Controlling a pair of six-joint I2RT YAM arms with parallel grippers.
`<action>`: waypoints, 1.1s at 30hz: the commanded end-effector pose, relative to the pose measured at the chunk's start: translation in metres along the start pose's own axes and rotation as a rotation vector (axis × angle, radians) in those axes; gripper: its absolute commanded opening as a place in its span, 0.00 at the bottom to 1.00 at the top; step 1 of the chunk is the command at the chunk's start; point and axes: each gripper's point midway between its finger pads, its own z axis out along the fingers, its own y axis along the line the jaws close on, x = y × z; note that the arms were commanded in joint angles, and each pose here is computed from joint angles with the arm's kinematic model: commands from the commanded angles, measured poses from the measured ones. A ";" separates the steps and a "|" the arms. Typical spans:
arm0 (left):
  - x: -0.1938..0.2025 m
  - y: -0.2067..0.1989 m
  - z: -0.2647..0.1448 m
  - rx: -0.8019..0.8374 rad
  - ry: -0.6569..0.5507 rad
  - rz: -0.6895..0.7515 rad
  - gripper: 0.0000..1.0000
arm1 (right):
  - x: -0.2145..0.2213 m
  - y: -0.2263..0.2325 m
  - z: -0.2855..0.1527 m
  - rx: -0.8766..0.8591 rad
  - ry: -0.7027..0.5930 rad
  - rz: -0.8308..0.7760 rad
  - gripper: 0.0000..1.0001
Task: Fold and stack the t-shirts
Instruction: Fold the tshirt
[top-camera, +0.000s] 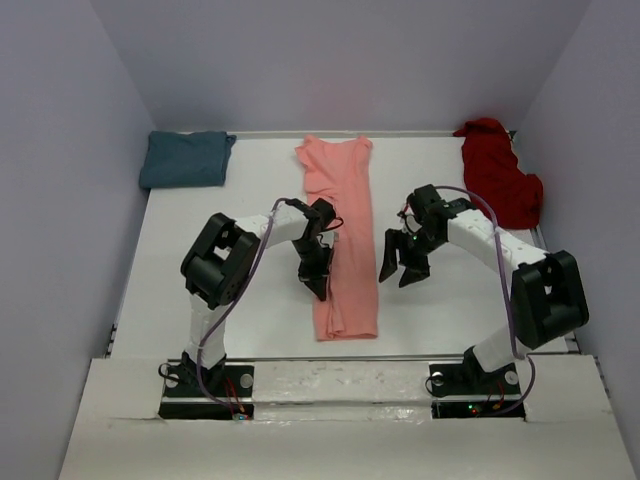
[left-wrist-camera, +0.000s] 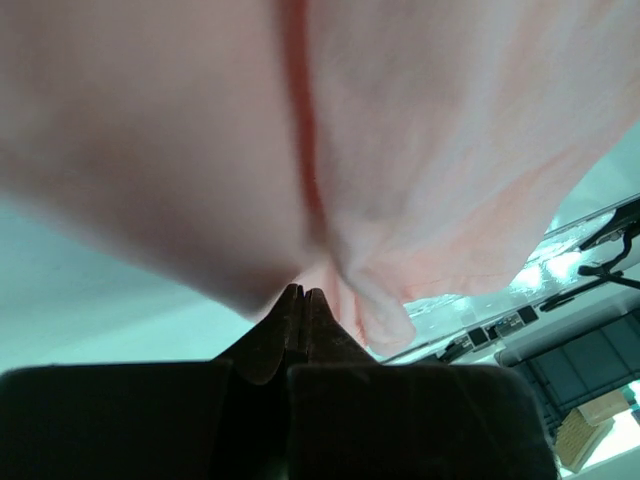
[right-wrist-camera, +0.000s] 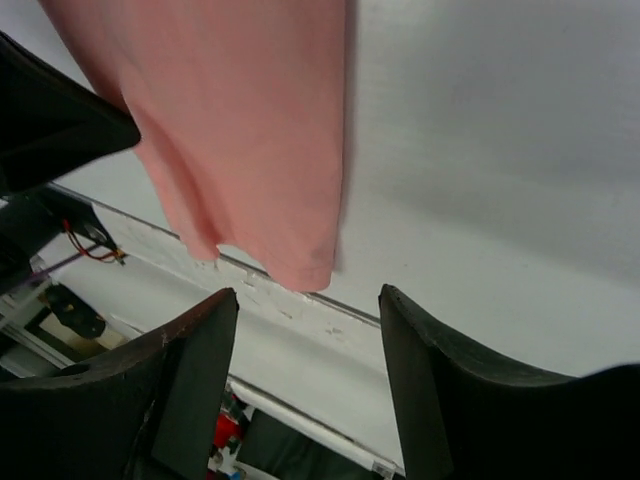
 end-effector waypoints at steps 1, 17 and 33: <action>0.014 0.005 -0.017 0.019 -0.023 -0.034 0.00 | 0.046 0.006 -0.003 0.026 0.079 -0.017 0.64; 0.052 0.021 -0.034 0.099 -0.126 -0.144 0.54 | 0.102 0.016 0.008 0.066 0.136 -0.119 0.62; 0.051 0.009 -0.011 0.234 -0.145 -0.158 0.52 | 0.096 0.033 0.042 0.105 0.150 -0.219 0.58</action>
